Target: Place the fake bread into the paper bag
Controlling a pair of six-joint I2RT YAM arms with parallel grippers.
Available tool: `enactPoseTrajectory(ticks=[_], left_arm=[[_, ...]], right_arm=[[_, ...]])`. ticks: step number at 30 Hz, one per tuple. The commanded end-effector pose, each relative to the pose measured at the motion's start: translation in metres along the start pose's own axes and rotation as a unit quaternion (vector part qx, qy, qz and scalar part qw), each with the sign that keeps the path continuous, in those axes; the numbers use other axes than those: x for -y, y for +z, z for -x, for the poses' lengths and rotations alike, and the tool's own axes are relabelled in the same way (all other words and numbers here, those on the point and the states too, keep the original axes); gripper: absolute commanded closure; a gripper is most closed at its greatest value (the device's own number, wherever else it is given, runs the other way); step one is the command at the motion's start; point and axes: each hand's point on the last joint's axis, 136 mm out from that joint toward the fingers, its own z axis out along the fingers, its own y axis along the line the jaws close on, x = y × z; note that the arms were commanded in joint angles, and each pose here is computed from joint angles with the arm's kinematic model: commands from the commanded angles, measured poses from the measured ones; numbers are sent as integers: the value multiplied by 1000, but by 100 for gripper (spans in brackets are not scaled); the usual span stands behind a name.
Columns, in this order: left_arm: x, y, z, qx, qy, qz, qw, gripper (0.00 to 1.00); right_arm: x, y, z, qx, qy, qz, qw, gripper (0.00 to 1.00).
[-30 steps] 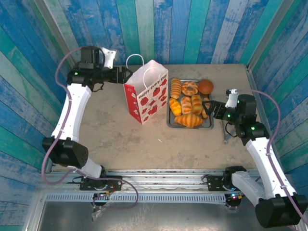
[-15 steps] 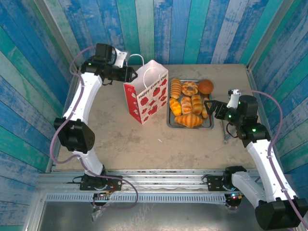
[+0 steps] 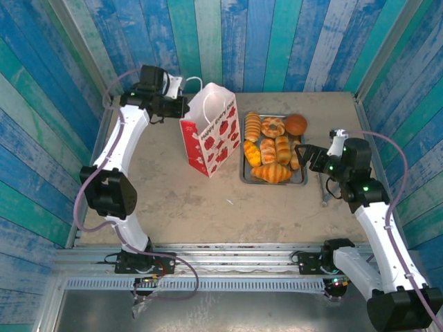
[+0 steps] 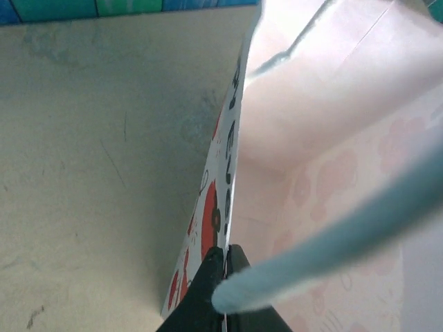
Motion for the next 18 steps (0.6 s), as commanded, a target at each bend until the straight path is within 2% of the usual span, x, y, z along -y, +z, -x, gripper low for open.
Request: enactPoseTrajectory(ticks=[1,5,8,12,18], left_arm=[[11,-55,11,86,-32,22,996,100],[18,-101,4,169,-90,27,981,100],[18,-127,-8,194,-140,37,970,100],[14,-139,-28,182,-188,53,964,100],[11,-139,-58,154,-241,60,956,100]], right_arm=[[4,-4,-2,4,6,-15,1000,0],[10,-8,5,19,14,-36,999,0],[19,-9,6,22,22,-64,997,0],[37,-13,5,11,27,-121,992,0],[67,-19,-2,-8,33,-210,977,0]])
